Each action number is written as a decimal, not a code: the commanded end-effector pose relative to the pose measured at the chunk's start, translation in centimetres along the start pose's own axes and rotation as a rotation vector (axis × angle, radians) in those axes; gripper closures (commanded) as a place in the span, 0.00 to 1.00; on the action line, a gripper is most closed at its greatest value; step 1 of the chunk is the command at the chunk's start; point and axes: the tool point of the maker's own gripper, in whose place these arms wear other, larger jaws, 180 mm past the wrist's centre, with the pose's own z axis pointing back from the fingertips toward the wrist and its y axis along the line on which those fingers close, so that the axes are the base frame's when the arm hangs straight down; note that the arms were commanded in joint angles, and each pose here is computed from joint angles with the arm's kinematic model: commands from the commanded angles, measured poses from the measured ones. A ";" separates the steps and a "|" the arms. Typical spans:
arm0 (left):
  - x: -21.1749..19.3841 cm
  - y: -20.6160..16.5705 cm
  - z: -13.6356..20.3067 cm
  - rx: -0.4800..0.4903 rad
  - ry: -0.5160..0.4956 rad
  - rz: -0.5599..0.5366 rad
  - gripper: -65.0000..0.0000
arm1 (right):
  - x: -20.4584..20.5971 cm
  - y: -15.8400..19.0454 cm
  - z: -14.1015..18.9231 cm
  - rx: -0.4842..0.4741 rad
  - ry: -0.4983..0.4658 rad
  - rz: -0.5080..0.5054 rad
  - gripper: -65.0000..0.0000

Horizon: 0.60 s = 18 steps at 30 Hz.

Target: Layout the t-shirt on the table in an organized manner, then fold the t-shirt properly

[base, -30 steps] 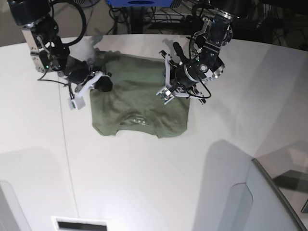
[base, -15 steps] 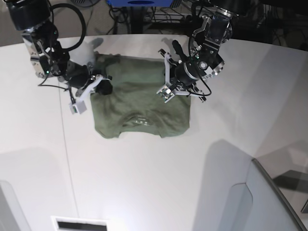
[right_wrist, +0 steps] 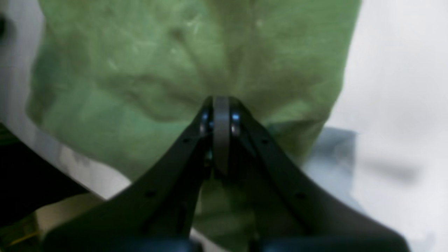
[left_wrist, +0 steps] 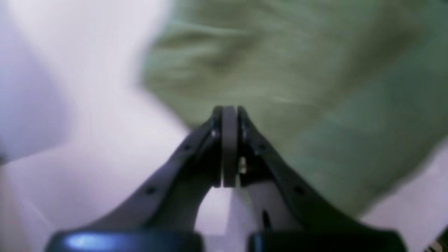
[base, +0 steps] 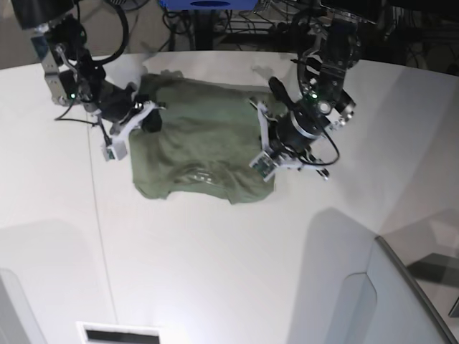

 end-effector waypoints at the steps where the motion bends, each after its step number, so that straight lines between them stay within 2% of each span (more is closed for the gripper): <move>1: 1.3 1.2 0.9 0.036 -0.039 0.001 1.00 | 2.7 0.8 1.1 0.027 -0.083 0.033 1.00; 5: 0.8 3.3 4.7 0.129 -0.023 0.021 1.00 | 4.6 2.6 4.8 0.056 -0.157 0.123 1.00; 9: -3.9 2.5 7.0 0.139 0.078 0.046 1.00 | 4.1 1.7 8.7 0.016 -0.187 0.142 1.00; 12: -7.6 0.8 8.4 0.110 0.160 0.081 1.00 | 2.1 -0.4 11.0 -0.039 -0.152 0.140 1.00; 15: -9.4 -1.8 9.9 0.066 0.137 0.108 1.00 | -0.4 -1.9 12.2 -0.081 -0.103 0.115 1.00; 18: -9.9 -4.3 11.2 0.022 0.090 0.134 1.00 | -2.6 -1.7 12.9 -0.058 -0.058 0.116 1.00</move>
